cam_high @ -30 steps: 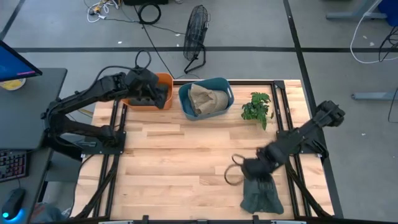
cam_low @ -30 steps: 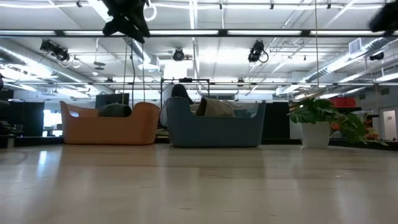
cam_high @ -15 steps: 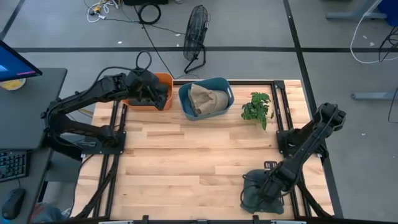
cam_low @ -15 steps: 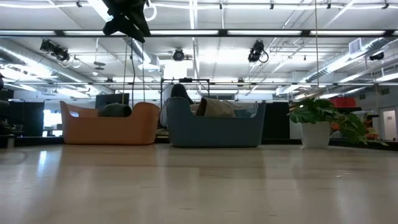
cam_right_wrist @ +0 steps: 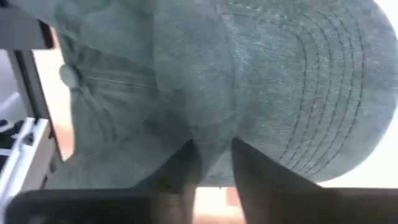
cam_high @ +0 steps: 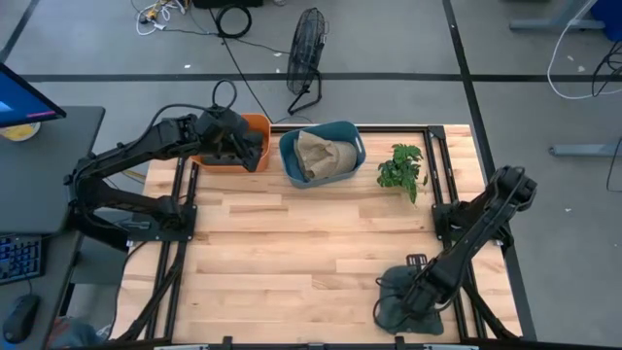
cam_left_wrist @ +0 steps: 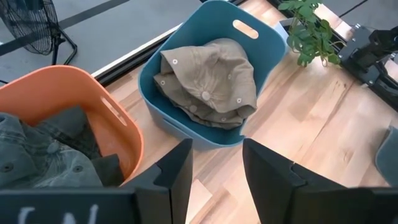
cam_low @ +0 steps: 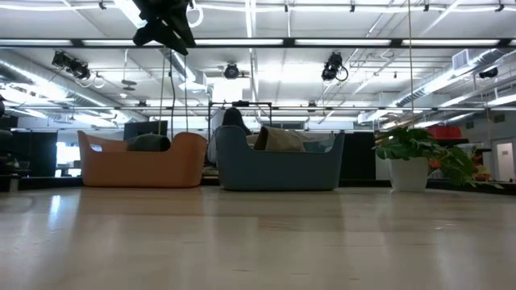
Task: Pick & Place hat
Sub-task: Put the gray cap into the orange bin
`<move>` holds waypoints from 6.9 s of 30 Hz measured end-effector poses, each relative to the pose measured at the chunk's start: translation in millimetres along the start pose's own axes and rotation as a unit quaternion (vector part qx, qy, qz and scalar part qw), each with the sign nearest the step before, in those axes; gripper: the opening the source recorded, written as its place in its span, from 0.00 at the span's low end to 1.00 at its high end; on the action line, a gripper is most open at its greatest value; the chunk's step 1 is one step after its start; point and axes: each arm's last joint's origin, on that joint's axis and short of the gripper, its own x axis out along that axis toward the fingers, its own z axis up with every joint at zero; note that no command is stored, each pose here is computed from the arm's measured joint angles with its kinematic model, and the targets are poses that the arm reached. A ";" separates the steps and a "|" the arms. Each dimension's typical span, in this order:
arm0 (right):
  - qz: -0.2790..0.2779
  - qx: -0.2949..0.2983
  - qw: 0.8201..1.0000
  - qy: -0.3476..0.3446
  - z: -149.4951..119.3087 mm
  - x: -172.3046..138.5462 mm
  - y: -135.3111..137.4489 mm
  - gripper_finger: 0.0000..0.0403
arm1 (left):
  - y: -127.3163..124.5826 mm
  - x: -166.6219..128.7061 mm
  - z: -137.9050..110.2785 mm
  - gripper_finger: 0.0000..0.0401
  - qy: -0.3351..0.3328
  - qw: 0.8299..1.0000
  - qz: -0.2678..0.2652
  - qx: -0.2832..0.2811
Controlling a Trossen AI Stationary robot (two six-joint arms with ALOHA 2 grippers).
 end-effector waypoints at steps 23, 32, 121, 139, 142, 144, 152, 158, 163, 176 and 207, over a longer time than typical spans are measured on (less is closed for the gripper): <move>-0.332 -0.310 0.877 -0.159 61.3 -109.7 -33.6 0.01 | -49.8 -5.6 -26.6 0.33 0.130 0.971 -0.179 -0.085; -0.422 -0.376 0.811 -0.154 106.5 -132.0 -83.4 0.00 | -92.6 21.2 -32.7 0.29 0.125 0.961 -0.236 -0.078; -0.424 -0.075 0.856 -0.286 131.1 -149.9 -137.5 0.25 | 52.9 -33.5 -7.6 0.03 -0.041 0.958 0.174 -0.224; -0.396 -0.070 0.865 -0.300 132.4 -149.5 -135.9 0.25 | 82.0 58.9 14.0 0.04 0.083 0.960 0.169 -0.206; -0.396 -0.071 0.865 -0.300 132.4 -149.5 -136.1 0.25 | 87.2 73.2 13.6 0.05 0.101 0.956 0.179 -0.211; -0.397 -0.071 0.865 -0.300 132.4 -149.5 -136.1 0.25 | 89.7 80.8 13.1 0.05 0.113 0.954 0.180 -0.213; -0.393 -0.060 0.866 -0.304 132.4 -149.5 -136.1 0.25 | 92.2 87.9 9.2 0.06 0.144 0.953 0.186 -0.190; -0.387 -0.062 0.869 -0.304 132.7 -149.4 -137.2 0.25 | 92.2 76.5 2.0 0.14 0.177 0.945 0.200 -0.187; -0.373 -0.068 0.874 -0.305 133.0 -148.9 -136.6 0.25 | 90.8 63.3 -0.1 0.23 0.177 0.945 0.201 -0.187; -0.371 -0.069 0.874 -0.305 133.0 -148.8 -136.6 0.25 | 86.3 1.9 -10.7 0.33 0.129 0.945 0.221 -0.206; -0.314 -0.024 0.881 -0.353 143.6 -156.9 -160.3 0.01 | 22.4 118.7 10.4 0.01 0.077 0.989 0.081 -0.100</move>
